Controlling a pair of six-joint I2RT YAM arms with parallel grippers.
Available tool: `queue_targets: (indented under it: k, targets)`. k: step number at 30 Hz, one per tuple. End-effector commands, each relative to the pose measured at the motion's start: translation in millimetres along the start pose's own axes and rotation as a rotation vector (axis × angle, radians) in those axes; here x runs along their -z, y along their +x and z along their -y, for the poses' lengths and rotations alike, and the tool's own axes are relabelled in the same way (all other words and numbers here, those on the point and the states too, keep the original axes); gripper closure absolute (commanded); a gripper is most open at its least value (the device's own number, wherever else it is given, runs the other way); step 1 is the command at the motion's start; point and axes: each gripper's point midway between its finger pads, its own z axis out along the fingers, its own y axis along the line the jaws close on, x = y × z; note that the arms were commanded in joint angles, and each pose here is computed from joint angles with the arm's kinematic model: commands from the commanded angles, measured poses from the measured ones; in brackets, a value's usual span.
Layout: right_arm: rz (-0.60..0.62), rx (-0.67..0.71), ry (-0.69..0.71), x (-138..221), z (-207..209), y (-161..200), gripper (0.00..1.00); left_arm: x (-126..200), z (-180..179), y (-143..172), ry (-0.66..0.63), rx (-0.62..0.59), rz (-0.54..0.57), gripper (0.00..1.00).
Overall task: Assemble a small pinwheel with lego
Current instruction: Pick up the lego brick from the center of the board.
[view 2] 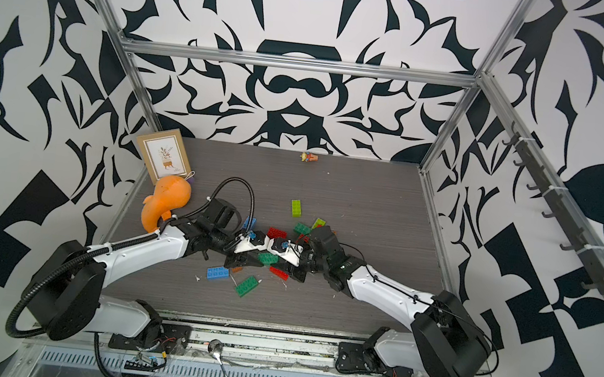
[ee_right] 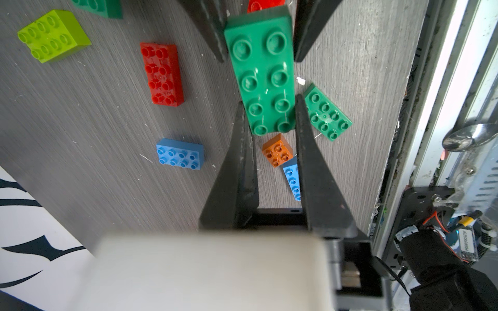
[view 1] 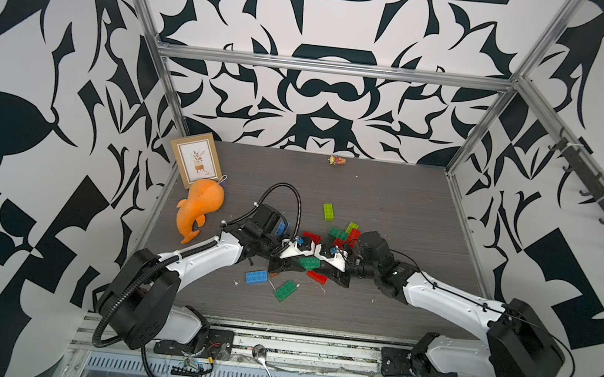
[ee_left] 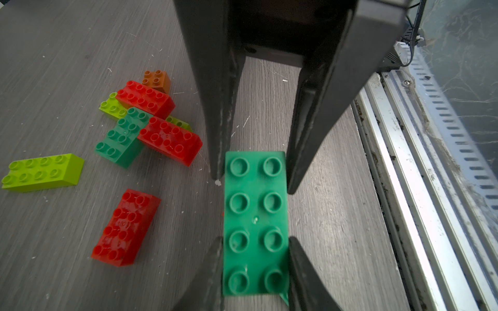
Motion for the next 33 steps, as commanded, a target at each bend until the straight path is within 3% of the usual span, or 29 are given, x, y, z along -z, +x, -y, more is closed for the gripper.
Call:
queue_targets:
  k: [1, 5, 7, 10, 11, 12, 15, 18, 23, 28, 33]
  targets:
    - [0.034, 0.021, 0.013, 3.7, 3.8, -15.9, 0.61, 5.4, -3.8, -17.0, -0.012, -0.037, 0.04, 0.69]
    - [0.06, 0.032, 0.01, 6.6, 2.4, -22.6, 0.7, 3.9, -7.1, -26.2, -0.014, -0.003, 0.092, 0.68]
    - [0.086, 0.029, 0.023, 10.7, 6.3, -27.5, 0.84, 3.4, -8.8, -39.6, -0.005, 0.039, 0.174, 0.65]
    - [0.12, -0.022, 0.015, 19.0, 11.3, -30.9, 0.89, 6.1, -11.1, -46.7, -0.045, 0.051, 0.25, 0.43]
    - [0.126, -0.039, 0.012, 21.2, 11.9, -31.1, 0.9, 7.1, -12.4, -46.2, -0.061, 0.058, 0.252, 0.04]
    - [0.136, -0.047, 0.011, 24.3, 11.7, -32.3, 0.93, 9.0, -15.5, -46.5, -0.083, 0.074, 0.246, 0.0]
    - [0.155, -0.075, 0.041, 34.5, 15.6, -32.5, 0.94, 19.2, -21.9, -51.6, -0.139, 0.135, 0.266, 0.0]
    - [0.184, -0.133, 0.118, 50.5, 27.1, -30.8, 0.96, 40.1, -27.8, -63.3, -0.222, 0.191, 0.356, 0.0]
    - [0.217, -0.27, 0.291, 67.3, 45.0, -9.0, 0.94, 73.2, -57.2, -60.8, -0.468, 0.457, 0.496, 0.0]
    - [0.175, -0.433, 0.451, 81.5, 52.6, 27.6, 0.95, 99.0, -71.7, -45.2, -0.605, 0.769, 0.523, 0.01]
    - [0.127, -0.506, 0.572, 93.0, 55.7, 57.7, 0.95, 121.7, -68.4, -27.6, -0.735, 0.854, 0.527, 0.0]
